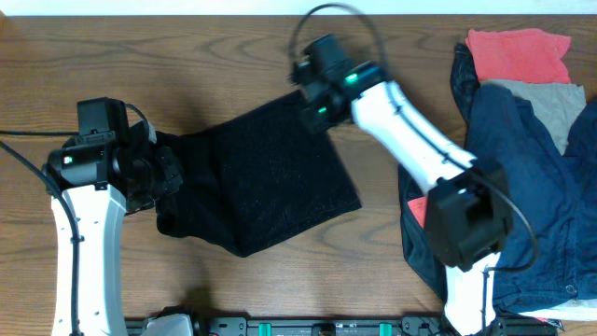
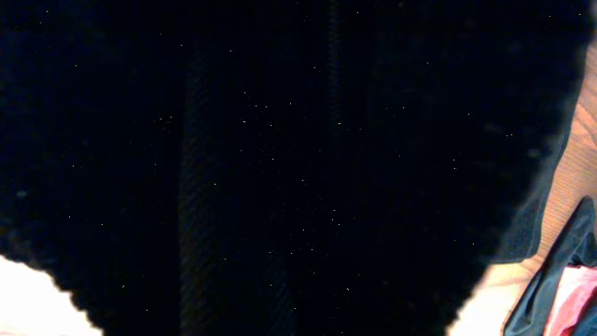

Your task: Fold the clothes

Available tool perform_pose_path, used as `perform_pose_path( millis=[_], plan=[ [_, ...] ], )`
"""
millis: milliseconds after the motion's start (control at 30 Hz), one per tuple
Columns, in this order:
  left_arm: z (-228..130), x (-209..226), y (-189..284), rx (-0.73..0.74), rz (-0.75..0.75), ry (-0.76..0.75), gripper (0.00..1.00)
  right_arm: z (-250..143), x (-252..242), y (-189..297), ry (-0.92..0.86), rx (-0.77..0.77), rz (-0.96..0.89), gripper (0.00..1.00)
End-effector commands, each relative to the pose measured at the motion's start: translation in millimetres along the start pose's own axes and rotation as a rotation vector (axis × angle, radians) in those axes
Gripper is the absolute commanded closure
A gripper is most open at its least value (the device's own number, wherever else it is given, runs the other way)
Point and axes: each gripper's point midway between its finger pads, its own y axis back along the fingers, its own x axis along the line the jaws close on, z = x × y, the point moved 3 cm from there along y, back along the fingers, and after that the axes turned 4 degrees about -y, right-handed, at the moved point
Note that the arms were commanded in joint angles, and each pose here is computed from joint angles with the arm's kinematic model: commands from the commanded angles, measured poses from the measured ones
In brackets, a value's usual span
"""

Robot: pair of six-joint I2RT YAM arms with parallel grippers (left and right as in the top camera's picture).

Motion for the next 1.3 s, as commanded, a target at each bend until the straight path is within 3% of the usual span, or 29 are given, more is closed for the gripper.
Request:
perform_pose_path(
  millis=[0, 467, 933, 1100, 1167, 1267],
  plan=[
    [8, -12, 14, -0.057, -0.047, -0.042, 0.94, -24, -21, -19, -0.029, 0.093, -0.016, 0.96],
    [-4, -73, 0, -0.040, -0.131, -0.168, 0.94, -99, -11, -76, -0.032, 0.239, 0.071, 0.94],
    [-30, -166, -63, 0.064, -0.210, -0.310, 0.91, -112, 21, -84, 0.019, 0.259, 0.054, 0.94],
    [-31, -173, -87, 0.091, -0.195, -0.345, 0.50, -106, -9, -70, -0.029, 0.264, -0.075, 0.89],
    [-22, -172, -87, 0.062, -0.205, -0.386, 0.26, -97, -30, -52, -0.056, 0.249, -0.158, 0.87],
    [3, -165, -74, -0.009, -0.215, -0.382, 0.21, -74, -71, -11, -0.113, 0.195, -0.300, 0.84]
  ],
)
